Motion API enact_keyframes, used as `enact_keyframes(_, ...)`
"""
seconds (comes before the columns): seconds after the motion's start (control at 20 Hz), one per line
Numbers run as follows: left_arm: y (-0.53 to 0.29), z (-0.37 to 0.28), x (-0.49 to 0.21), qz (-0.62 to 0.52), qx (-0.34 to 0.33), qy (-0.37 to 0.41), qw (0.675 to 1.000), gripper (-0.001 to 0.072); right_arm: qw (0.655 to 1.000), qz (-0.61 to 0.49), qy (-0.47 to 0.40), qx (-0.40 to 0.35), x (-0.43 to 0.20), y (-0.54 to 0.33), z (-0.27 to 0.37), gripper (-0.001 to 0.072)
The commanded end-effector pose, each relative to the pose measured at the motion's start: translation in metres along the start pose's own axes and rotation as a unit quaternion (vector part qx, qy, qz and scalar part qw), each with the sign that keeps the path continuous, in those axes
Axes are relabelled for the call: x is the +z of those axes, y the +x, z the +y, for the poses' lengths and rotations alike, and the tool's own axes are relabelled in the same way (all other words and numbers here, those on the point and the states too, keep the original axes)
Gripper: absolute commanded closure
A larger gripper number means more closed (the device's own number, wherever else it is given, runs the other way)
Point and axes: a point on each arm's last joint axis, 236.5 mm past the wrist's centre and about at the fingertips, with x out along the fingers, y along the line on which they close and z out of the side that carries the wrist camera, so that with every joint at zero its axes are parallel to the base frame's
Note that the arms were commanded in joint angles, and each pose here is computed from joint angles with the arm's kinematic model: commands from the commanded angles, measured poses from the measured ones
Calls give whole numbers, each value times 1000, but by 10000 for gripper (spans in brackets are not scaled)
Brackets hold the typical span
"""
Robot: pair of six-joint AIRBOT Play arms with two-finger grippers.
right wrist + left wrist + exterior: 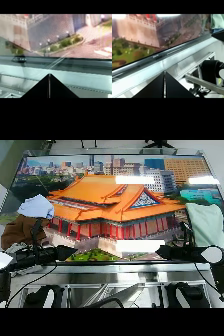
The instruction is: Fold the shirts.
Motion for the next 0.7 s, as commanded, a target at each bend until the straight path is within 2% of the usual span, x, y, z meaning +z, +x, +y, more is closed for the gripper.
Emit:
enact_keyframes(0.0, 0, 0, 0, -1, 1, -1, 1000, 692, 1000, 0, 0, 0, 0, 0, 0, 696)
enact_keyframes(0.4, -2, 9, 24, -49, 21, 1, 999, 692, 1000, 0, 0, 0, 0, 0, 0, 696)
enact_keyframes(0.55, -21, 32, 60, -55, 99, 34, 993, 689, 1000, 0, 0, 0, 0, 0, 0, 696)
enact_keyframes(0.6, -33, 43, 79, -51, 140, 53, 987, 500, 1000, 0, -1, 0, 0, 0, 0, 696)
enact_keyframes(0.65, -47, 55, 103, -54, 182, 68, 979, 49, 1000, 0, -1, 0, 0, 0, 0, 696)
